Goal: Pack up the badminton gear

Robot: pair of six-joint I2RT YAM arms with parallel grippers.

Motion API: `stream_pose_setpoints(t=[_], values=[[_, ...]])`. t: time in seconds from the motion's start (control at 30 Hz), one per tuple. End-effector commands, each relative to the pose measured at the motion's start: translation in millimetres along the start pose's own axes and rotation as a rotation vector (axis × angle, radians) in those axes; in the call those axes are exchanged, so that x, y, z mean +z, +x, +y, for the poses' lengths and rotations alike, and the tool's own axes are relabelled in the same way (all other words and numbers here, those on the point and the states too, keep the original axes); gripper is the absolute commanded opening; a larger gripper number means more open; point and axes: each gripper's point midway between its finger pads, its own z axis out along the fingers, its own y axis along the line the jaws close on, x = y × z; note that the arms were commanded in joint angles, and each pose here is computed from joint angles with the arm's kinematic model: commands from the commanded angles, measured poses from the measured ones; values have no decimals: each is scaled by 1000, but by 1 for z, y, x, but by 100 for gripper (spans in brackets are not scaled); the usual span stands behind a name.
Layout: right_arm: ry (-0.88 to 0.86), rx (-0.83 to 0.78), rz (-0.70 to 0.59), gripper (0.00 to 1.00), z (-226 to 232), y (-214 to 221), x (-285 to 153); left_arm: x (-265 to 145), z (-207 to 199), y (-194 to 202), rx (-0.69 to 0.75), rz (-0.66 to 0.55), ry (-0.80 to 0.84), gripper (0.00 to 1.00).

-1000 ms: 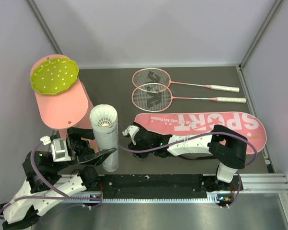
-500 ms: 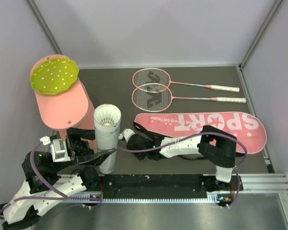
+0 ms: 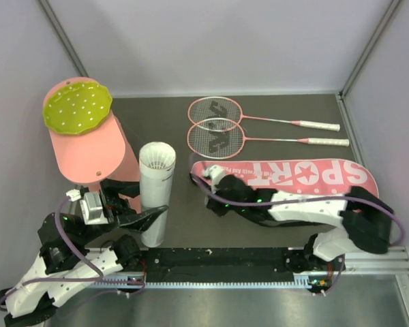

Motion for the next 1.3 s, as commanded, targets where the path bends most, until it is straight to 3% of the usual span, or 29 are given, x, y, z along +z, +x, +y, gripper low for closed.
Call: stream_pose_setpoints(t=[0.0,0.2,0.33,0.4,0.53,0.7,0.9,1.27], values=[[-177,232,-277,0,-5,-74,-56,5,16,3,12,-4,-81,0],[-148,423,-452,0,-66,-77,-134,18,20,53,-9,183,-82,0],[-108,420,-581,0,-85,-91,-190,25,14,85,-15,274,-30,0],[-147,363,-636,0,-77,-110,-222,30,9,100,-19,313,13,0],[-277,271,-625,0,-41,-127,-260,33,-18,122,17,413,221,0],[-392,183,-620,0,-6,-133,-303,34,-28,136,26,469,313,0],[-476,166,-539,0,11,-120,-309,37,-34,150,28,508,376,0],[-574,171,-504,0,26,-113,-309,40,-34,163,28,554,391,0]])
